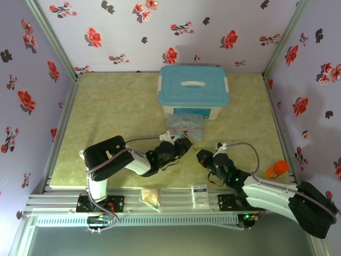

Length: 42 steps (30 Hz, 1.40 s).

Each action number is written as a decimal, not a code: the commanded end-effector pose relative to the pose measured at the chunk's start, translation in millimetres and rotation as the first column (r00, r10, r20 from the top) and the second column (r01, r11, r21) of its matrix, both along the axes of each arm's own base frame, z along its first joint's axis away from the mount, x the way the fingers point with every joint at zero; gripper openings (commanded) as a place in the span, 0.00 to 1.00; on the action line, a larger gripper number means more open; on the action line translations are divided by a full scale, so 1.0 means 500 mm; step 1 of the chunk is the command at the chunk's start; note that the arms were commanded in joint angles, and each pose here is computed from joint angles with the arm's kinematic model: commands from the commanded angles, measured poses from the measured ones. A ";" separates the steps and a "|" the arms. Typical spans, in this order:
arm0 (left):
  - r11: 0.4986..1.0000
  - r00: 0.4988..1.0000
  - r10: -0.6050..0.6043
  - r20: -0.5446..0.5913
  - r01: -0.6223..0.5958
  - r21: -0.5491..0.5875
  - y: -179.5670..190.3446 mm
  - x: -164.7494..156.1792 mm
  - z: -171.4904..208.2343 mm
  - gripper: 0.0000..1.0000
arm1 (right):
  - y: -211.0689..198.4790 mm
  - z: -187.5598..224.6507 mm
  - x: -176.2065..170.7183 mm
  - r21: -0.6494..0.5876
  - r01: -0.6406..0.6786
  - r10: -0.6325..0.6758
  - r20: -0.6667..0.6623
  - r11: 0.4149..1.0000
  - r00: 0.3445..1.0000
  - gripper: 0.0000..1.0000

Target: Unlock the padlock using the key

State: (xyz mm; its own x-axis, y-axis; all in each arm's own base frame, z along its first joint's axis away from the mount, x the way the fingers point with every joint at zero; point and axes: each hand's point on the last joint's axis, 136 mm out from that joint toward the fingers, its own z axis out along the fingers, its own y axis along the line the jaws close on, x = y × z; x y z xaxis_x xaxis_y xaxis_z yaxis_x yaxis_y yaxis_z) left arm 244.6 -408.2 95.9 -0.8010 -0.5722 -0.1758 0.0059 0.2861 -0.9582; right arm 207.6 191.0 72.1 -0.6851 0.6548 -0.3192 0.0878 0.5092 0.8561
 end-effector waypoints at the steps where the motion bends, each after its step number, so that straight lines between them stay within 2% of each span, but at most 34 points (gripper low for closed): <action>1: 0.999 0.999 0.001 0.050 0.001 -0.040 -0.014 0.013 0.036 0.00 | 0.011 0.029 0.014 0.034 0.004 -0.005 0.040 0.999 0.999 0.00; 15: 0.999 0.999 -0.021 0.038 0.020 0.029 -0.019 -0.002 -0.012 0.00 | 0.018 0.030 0.017 0.036 -0.004 0.002 0.047 0.999 0.999 0.00; 26: 0.995 0.998 -0.055 -0.016 0.054 -0.086 -0.053 -0.016 0.004 0.00 | 0.028 0.038 0.021 0.033 -0.022 0.020 0.059 0.999 0.998 0.00; 42: 0.951 0.993 -0.105 -0.055 0.084 -0.296 -0.082 -0.050 0.106 0.00 | -0.006 0.055 0.041 0.050 0.055 -0.061 0.134 0.997 0.989 0.00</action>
State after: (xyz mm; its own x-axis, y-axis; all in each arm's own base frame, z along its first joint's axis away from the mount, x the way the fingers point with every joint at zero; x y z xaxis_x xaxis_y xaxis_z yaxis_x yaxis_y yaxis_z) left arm 241.8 -416.7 75.3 -0.7953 -0.6049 -0.0403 -0.1183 0.2200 -0.9683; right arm 215.4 191.0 71.6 -0.6667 0.6601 -0.3461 0.0672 0.5157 0.8542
